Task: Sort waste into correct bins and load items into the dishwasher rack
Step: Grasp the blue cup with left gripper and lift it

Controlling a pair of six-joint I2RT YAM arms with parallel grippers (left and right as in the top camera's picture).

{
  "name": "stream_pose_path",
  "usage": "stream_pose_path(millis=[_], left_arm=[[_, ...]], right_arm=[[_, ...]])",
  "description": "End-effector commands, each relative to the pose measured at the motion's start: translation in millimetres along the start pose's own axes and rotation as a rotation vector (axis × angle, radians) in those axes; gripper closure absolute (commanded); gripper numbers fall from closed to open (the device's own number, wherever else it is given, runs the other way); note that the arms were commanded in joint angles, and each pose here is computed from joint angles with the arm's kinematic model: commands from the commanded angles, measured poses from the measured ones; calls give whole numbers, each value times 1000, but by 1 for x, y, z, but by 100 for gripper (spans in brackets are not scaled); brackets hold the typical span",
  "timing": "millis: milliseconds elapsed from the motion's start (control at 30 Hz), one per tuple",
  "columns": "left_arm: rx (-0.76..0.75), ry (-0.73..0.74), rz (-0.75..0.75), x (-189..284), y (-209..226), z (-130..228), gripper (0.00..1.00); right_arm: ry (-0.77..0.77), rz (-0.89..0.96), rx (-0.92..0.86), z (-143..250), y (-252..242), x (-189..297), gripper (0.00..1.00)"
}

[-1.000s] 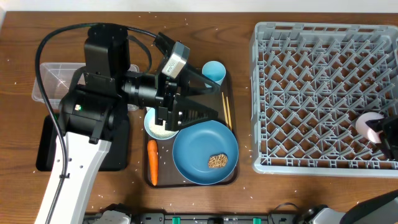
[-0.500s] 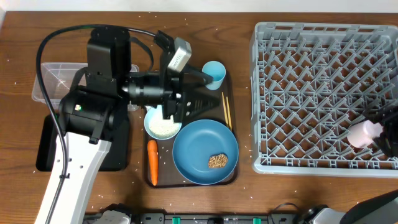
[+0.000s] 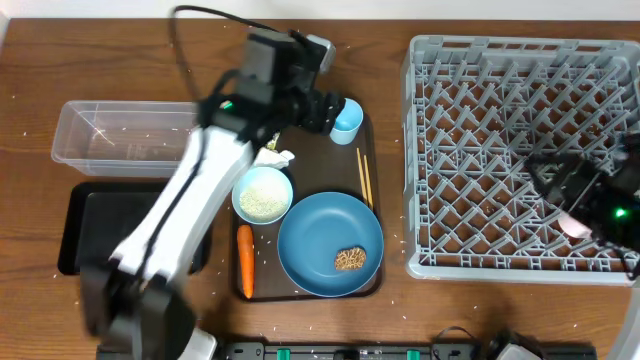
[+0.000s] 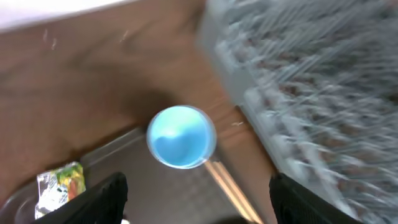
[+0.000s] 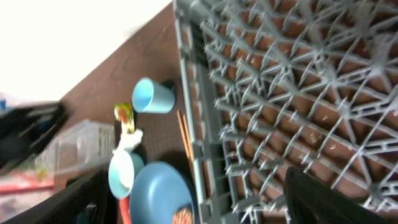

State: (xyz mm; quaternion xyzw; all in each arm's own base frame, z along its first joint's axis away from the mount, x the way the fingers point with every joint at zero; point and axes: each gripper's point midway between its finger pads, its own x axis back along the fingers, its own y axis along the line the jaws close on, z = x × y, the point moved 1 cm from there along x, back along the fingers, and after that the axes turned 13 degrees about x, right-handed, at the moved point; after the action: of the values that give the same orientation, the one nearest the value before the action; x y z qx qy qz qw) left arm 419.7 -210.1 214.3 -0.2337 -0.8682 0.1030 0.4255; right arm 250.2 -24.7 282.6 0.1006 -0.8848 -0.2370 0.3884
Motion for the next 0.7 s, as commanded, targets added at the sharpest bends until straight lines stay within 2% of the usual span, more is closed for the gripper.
stream_pose_path(millis=[0,167,333,433,500,600,667], left_arm=[[87,-8,-143,-33,35,0,26],[115,9,-153,-77,51,9,26],[128,70,-174,-110,66,32,26],[155,108,-181,-123,72,45,33],[161,121,-184,-127,74,50,45],[162,132,-188,-128,75,53,56],[163,136,-189,-128,76,54,67]], right_arm=[[59,54,5,11,-1,-3,16],[140,124,-27,29,-12,-5,16],[146,125,-21,31,-12,-5,16],[147,125,-21,31,-12,-5,16],[147,125,-21,31,-12,-5,16],[147,125,-22,31,-12,-5,16],[147,125,-21,31,-12,-5,16]])
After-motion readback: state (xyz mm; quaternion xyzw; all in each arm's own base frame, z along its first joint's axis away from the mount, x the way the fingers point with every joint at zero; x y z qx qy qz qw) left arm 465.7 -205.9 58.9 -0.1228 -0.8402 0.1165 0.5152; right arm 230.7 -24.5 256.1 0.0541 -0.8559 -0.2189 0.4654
